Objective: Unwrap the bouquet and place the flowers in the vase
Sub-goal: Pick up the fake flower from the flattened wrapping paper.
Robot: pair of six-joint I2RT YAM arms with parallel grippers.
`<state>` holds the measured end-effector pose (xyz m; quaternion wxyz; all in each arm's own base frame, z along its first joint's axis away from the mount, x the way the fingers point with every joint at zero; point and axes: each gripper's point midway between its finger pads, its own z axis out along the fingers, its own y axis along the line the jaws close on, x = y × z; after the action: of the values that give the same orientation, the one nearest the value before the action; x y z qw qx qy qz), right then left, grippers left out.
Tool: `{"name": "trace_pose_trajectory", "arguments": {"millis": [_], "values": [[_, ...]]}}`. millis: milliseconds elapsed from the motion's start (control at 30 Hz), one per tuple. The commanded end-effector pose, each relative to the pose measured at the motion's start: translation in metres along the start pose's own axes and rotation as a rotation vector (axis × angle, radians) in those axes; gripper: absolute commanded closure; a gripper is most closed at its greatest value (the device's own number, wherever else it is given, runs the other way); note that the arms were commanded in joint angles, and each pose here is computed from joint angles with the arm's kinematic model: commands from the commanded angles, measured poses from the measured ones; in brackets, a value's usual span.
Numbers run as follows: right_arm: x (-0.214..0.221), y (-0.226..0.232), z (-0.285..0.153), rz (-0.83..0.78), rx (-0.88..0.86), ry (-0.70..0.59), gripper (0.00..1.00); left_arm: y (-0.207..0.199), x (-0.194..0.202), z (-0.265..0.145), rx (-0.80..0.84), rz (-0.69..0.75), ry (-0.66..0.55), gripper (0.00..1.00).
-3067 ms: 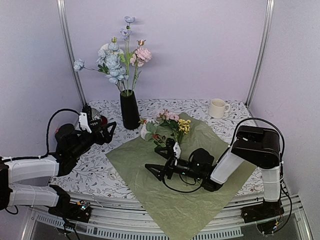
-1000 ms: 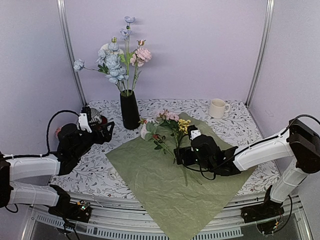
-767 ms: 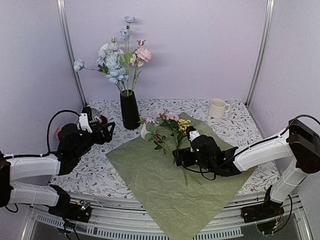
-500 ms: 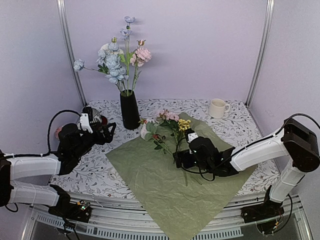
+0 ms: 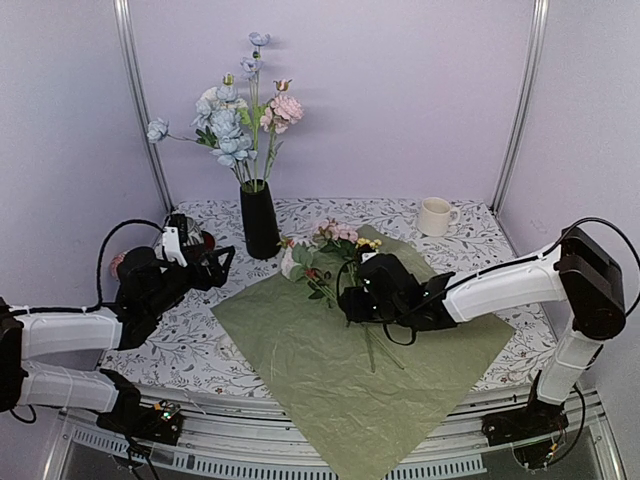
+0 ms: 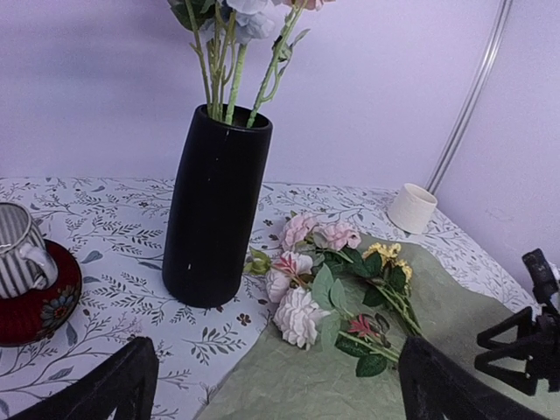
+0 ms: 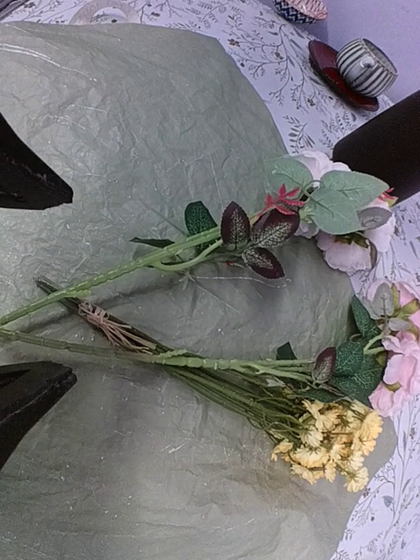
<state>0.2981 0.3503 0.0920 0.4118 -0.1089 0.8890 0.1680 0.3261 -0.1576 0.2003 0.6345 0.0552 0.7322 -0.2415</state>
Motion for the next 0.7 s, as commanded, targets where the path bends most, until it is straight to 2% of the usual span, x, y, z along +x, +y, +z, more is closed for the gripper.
{"name": "trace_pose_trajectory", "arguments": {"millis": [0, 100, 167, 300, 667], "values": [[0.026, -0.014, 0.015, 0.025, 0.078, 0.135, 0.42, -0.014, -0.005, 0.005, 0.068, -0.017, -0.008, 0.02], [0.028, -0.019, 0.021, 0.040, 0.104, 0.154, 0.49, -0.016, -0.005, 0.006, 0.075, -0.014, -0.005, 0.02], [0.031, -0.024, 0.023, 0.049, 0.129, 0.158, 0.57, -0.016, -0.004, 0.005, 0.077, -0.014, -0.005, 0.02], [0.035, -0.030, 0.027, 0.065, 0.148, 0.170, 0.64, -0.016, -0.006, 0.004, 0.077, -0.013, -0.011, 0.02], [0.045, -0.037, 0.041, 0.081, 0.140, 0.209, 0.70, -0.017, -0.006, 0.003, 0.079, -0.012, -0.012, 0.02]]}}
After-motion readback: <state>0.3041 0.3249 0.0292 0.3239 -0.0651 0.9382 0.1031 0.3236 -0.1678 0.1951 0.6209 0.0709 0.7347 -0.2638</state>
